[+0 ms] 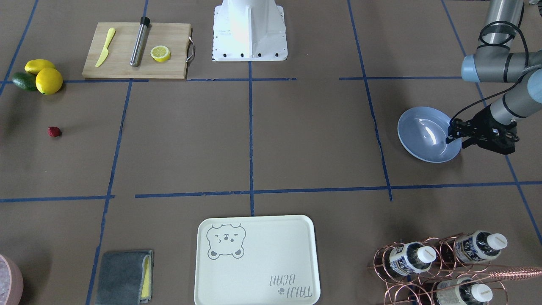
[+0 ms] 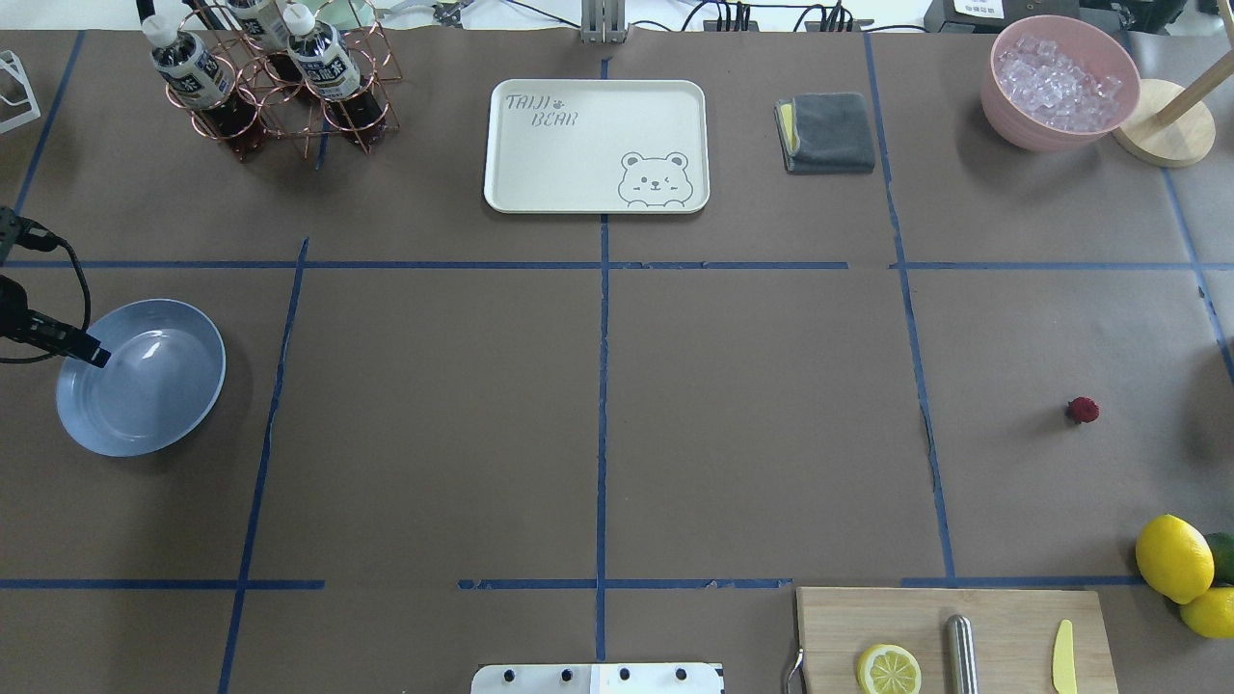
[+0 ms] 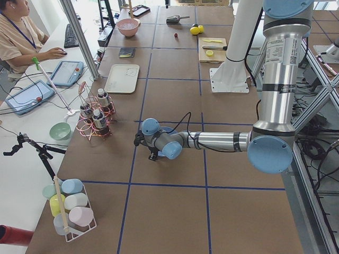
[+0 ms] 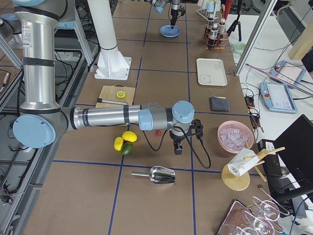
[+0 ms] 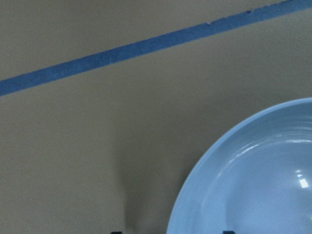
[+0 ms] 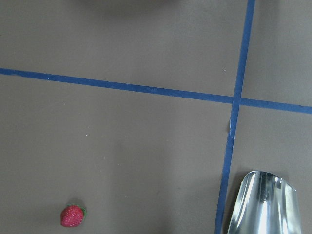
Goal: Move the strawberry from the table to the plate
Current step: 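Grasp the rim of the light blue plate with the left gripper, then slide the light blue plate with the left gripper toward the table center, then hold the plate in place at the table center with the left gripper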
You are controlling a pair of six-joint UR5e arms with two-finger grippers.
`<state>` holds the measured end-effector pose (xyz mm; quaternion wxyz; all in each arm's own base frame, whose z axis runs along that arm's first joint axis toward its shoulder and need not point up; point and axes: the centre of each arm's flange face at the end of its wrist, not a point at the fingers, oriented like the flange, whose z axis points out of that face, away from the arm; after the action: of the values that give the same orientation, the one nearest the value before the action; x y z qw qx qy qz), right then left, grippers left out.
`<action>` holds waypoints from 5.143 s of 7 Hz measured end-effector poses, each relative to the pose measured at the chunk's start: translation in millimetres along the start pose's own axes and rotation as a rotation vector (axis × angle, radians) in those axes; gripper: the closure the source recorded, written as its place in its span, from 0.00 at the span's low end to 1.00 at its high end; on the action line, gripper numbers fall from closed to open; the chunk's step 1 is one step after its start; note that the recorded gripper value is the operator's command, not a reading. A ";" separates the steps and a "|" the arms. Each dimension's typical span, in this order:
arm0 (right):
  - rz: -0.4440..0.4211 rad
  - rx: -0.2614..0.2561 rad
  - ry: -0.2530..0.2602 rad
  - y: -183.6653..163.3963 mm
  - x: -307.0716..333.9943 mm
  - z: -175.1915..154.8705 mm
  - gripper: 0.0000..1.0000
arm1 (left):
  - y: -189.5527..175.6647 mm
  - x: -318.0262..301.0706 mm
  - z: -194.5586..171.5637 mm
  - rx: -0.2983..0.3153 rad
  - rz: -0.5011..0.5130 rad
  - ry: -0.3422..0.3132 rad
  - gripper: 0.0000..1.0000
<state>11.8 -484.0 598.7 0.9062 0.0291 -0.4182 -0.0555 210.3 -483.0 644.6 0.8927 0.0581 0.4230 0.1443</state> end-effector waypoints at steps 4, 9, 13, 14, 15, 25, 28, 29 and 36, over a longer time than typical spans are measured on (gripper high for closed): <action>-0.002 0.002 0.000 -0.2 -1.4 -1.2 0.00 | -0.4 5.0 0.7 -0.002 0.006 0.004 1.00; -0.013 0.014 -0.028 -1.1 -7.5 -4.7 0.00 | -21.6 78.7 -56.7 0.053 -0.057 0.161 1.00; -0.019 0.016 -0.037 -0.8 -8.2 -4.3 0.00 | -76.1 212.2 -91.4 0.070 -0.209 0.342 1.00; -0.026 0.021 -0.037 -1.2 -8.5 -4.3 0.00 | -87.5 270.8 -77.1 0.046 -0.221 0.388 1.00; -0.035 0.027 -0.038 -1.4 -8.0 -3.8 0.00 | -95.1 336.8 -52.7 0.034 -0.230 0.408 1.00; -0.046 0.036 -0.038 1.3 -5.0 -1.2 0.00 | -96.2 467.4 35.5 0.087 -0.255 0.395 1.00; -0.046 0.036 -0.038 1.3 -5.0 -1.2 0.00 | -96.8 467.6 39.8 0.087 -0.252 0.398 1.00; -0.046 0.036 -0.038 1.3 -5.0 -1.2 0.00 | -97.2 467.4 41.5 0.087 -0.252 0.398 1.00; -0.046 0.036 -0.038 1.3 -5.0 -1.2 0.00 | -97.8 471.8 45.0 0.086 -0.249 0.398 1.00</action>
<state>9.6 -482.1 594.3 0.8959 0.0540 -0.4355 -0.0695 548.7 -430.5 302.7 0.7992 0.0139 0.6004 0.0233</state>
